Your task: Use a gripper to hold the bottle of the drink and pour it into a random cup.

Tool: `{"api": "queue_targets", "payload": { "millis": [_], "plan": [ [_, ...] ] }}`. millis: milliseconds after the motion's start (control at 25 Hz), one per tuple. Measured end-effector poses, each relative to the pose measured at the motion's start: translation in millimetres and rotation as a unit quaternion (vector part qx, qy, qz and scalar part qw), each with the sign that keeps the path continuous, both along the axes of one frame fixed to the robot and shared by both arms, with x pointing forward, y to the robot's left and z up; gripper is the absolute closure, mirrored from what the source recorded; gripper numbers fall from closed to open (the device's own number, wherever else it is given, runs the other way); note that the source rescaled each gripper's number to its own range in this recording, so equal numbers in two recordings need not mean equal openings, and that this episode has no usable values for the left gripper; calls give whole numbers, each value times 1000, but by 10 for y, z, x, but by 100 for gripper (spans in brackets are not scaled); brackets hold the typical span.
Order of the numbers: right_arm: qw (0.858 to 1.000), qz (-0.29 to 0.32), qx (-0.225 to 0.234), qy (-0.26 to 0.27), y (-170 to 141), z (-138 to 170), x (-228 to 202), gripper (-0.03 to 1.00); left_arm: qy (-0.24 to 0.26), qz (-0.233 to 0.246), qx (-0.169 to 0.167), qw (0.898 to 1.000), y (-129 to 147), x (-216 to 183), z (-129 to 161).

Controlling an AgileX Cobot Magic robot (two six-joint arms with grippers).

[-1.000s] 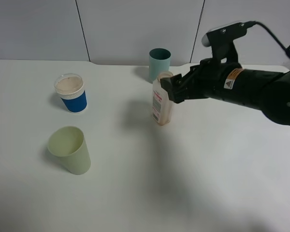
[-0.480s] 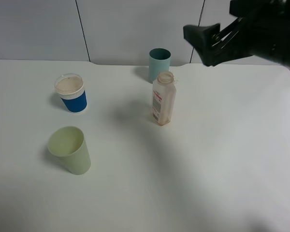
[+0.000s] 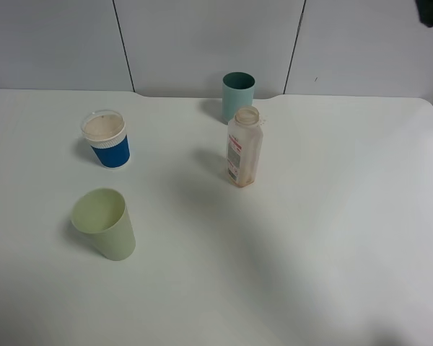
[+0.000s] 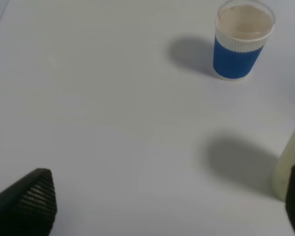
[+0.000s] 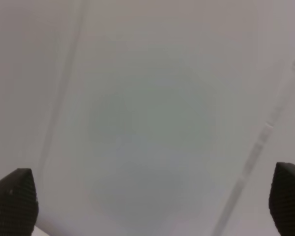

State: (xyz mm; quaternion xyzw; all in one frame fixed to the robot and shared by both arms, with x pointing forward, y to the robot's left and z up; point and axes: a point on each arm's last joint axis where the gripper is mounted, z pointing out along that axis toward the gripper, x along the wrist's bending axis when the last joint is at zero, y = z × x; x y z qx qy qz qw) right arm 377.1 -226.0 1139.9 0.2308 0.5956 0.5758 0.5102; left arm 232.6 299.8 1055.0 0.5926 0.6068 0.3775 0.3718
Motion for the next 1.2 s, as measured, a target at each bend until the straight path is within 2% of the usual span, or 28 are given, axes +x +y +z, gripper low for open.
{"api": "queue_targets", "payload": {
  "millis": [120,280,560,720,920,1200],
  "plan": [
    [998,-48,0,35,-184,-29,-21,6,0,0,0,1000,0,0,0],
    [988,-114,17,99,-413,-75,-84,6,0,0,0,1000,0,0,0],
    [974,-203,31,97,-679,204,-499,5,0,0,0,1000,-1,0,0],
    [969,-232,29,79,-736,304,-798,5,0,-1,-1,1000,-2,0,0],
    [968,-240,33,65,-752,268,-1192,5,0,-1,-1,1000,-2,0,0],
    [954,-258,19,154,-784,-75,-1514,5,0,0,-1,1000,-1,0,0]
  ]
}}
